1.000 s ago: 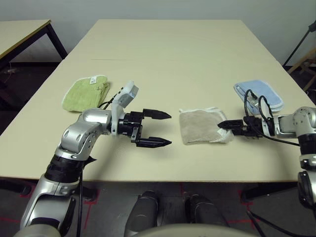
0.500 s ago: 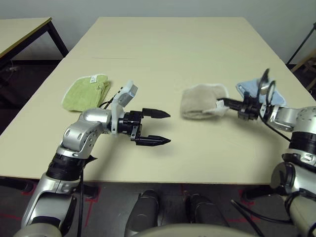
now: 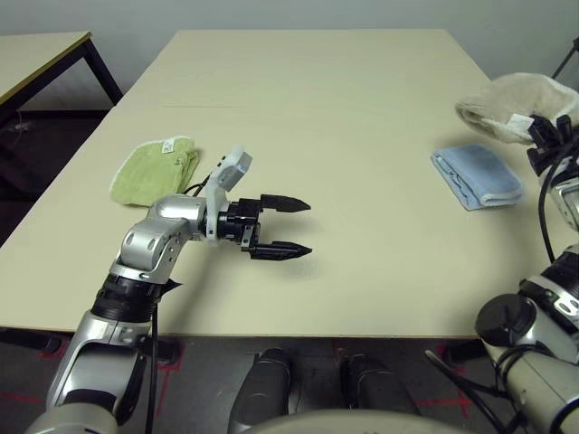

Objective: Fold the towel and set it aside.

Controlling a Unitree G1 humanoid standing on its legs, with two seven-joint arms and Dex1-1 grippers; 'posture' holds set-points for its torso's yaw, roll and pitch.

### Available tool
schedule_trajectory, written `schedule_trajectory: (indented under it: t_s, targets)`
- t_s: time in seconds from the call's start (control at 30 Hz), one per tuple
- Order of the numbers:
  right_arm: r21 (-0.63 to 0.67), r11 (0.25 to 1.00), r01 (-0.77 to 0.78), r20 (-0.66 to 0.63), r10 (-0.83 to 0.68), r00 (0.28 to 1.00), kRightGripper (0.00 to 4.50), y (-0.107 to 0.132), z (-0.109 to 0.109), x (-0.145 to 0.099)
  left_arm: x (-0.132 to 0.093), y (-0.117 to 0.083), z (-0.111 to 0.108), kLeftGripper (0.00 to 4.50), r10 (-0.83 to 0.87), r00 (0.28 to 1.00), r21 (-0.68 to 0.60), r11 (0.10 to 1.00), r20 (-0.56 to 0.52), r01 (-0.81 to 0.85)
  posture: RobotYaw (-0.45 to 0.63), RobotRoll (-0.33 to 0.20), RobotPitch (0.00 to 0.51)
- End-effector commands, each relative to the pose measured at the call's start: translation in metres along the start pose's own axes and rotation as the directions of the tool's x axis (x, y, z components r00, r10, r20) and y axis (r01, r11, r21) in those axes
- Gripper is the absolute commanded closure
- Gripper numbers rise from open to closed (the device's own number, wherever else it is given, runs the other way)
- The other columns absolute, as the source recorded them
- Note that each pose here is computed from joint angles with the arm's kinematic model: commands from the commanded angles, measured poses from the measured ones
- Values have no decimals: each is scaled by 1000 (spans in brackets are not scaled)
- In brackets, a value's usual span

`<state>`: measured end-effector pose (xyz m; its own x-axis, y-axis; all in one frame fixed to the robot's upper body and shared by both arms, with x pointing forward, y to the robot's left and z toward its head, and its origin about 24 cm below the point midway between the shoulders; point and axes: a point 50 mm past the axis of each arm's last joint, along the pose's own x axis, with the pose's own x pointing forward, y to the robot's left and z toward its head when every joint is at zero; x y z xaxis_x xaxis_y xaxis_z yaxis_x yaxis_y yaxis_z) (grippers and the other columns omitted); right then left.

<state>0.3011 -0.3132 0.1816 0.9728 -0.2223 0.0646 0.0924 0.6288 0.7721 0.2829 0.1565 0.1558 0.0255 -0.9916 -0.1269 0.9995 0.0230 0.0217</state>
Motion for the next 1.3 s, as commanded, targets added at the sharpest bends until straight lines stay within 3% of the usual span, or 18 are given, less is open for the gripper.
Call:
schedule_trajectory:
  t_s: [0.03,0.17,0.27,0.47,0.6,0.7,0.77,0.87,0.97,1.1,1.23,1.3]
  targets:
    - [19,1000,24,-18,-23,1000,4479,-6,-12,5,1,2,-2,0,3,1000,0,1000,-17,-3,57,0,79]
    - [65,996,68,-38,-66,997,4479,-15,-22,13,-1,2,0,0,18,1000,5,1000,-15,-18,65,0,77]
    - [50,994,96,-94,-91,991,3749,-22,-33,11,-1,2,-1,0,43,999,0,999,-20,-43,79,0,75]
    - [12,995,96,-150,-93,984,1537,-16,-40,-12,-6,-3,-3,0,98,995,-61,993,-14,-98,66,0,87]
    - [-46,997,61,-218,-69,974,15,-2,-40,-48,-15,-8,0,0,177,984,-161,971,-28,-179,43,0,99]
    - [-109,994,-7,-295,-26,955,15,8,-41,-70,-19,-10,4,0,263,965,-194,946,-9,-260,6,0,107]
    - [-190,971,-145,-420,53,906,15,19,-45,-86,-24,-10,7,0,360,933,-236,908,19,-346,-10,0,108]
    - [-233,933,-274,-509,123,852,15,32,-43,-96,-32,-11,11,0,470,882,-289,850,35,-441,-18,0,108]
    - [-413,853,-319,-405,142,903,15,44,-21,-83,-59,-3,5,0,698,714,-267,699,53,-664,-9,0,107]
    - [-620,734,-277,-262,139,955,15,33,-11,-67,-87,8,-12,0,893,448,-199,446,33,-873,8,0,104]
    - [-750,653,-101,-35,113,993,15,8,-6,-40,-127,14,-36,0,996,0,-75,6,88,-997,29,0,93]
    - [-744,666,-59,10,99,995,15,-3,-12,-32,-130,14,-45,0,991,-38,7,-39,125,-999,42,0,84]
